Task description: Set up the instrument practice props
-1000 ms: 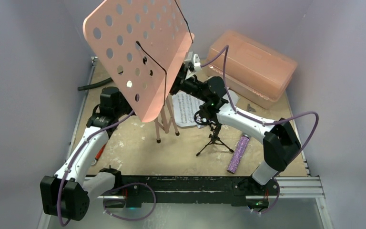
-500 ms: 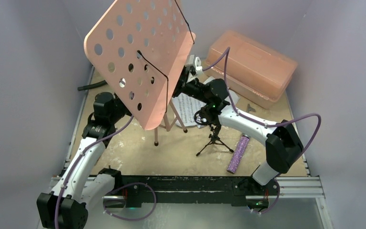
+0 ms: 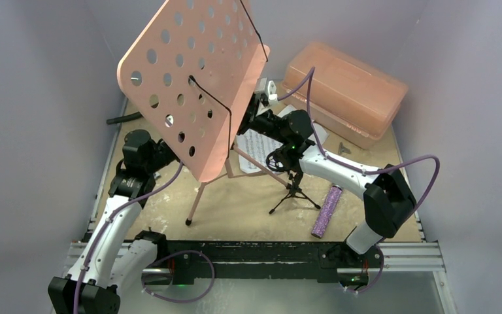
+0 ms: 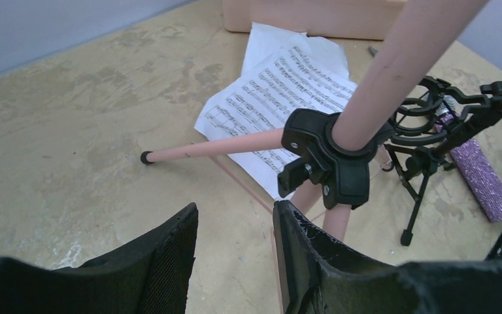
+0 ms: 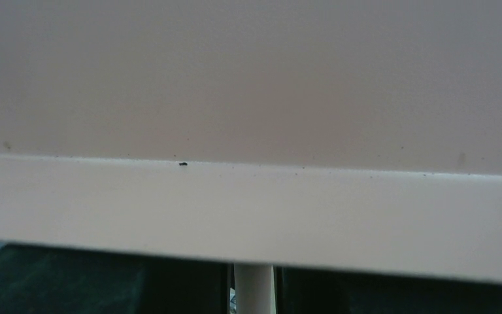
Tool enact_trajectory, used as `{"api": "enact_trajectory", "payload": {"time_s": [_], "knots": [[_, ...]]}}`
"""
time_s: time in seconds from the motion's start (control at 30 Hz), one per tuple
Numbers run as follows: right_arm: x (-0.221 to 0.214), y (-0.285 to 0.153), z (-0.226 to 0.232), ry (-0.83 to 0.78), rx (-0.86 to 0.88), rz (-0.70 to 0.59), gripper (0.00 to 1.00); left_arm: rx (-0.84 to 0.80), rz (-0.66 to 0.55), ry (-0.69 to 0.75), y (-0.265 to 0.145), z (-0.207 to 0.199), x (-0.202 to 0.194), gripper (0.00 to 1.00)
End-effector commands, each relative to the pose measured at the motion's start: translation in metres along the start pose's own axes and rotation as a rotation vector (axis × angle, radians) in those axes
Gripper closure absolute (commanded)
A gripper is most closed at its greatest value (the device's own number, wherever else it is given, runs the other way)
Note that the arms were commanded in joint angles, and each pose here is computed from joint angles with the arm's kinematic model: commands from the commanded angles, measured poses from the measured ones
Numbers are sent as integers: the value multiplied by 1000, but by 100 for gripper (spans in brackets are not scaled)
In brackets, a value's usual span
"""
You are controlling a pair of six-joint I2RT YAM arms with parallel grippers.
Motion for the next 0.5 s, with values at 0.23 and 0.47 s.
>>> {"api": "enact_trajectory", "payload": {"time_s": [0.23,0.47], "knots": [[125,2,2,-203,-37,-364,100,-166,35,16,-10,-31,2,55],[124,5,1,-202,-33,-365,100,-240,86,-9,-16,-43,-11,52]]}}
Point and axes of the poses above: each gripper's point midway between its finger pads, its own y axis out along the fingers, its own z axis along the line the jaws close on, x = y × z, the point moved 2 cm from there along -y, back along the fingers, and after that the axes turned 10 degrees about -y, right-handed, at the moved point
